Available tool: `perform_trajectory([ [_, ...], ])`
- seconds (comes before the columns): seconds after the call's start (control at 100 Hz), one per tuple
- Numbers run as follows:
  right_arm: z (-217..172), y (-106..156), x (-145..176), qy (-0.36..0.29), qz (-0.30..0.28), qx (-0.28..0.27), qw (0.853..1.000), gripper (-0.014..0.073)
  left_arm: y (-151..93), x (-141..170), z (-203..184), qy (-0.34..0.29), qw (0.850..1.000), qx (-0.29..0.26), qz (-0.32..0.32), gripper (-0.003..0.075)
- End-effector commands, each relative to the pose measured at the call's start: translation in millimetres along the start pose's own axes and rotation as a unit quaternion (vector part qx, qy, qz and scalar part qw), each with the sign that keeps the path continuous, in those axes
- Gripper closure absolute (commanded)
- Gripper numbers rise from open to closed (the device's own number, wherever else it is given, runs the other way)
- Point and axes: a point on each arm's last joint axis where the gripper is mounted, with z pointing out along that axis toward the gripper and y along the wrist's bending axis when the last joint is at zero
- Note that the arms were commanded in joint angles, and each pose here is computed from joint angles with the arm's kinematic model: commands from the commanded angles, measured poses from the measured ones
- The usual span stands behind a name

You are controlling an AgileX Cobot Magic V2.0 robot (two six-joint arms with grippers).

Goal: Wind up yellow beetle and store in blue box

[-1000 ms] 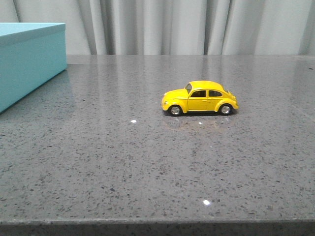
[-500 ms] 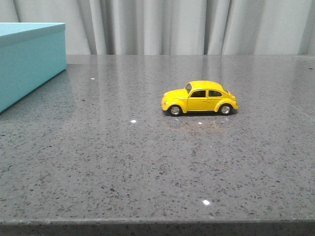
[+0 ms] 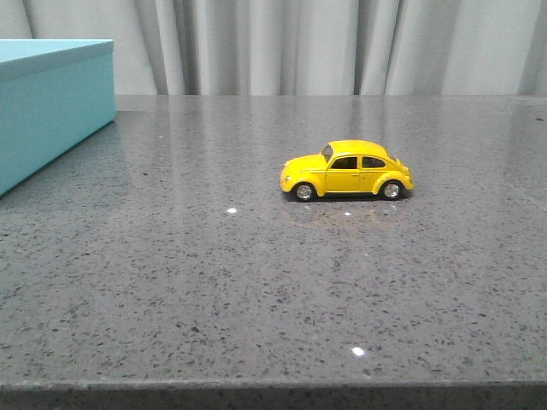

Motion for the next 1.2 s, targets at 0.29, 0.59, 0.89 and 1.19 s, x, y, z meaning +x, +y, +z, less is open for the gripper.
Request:
perform_trajectory([
  [0.29,48,22,-59,0.105,0.001,-0.010,0.994,0.0151,-1,-18,0,-0.054,0.999,0.001,-0.006,0.0335],
  [0.59,93,67,-77,0.212,-0.016,-0.060,0.975,0.0105,-1,-18,0,-0.054,0.999,0.001,-0.006,0.0335],
  [0.89,142,117,-76,0.297,-0.011,-0.074,0.952,0.0105,-1,-18,0,-0.054,0.999,0.001,-0.006,0.0334],
  [1.19,180,147,-59,0.326,-0.017,-0.015,0.945,0.0105,-1,-18,0,-0.053,0.999,0.001,-0.006,0.0335],
])
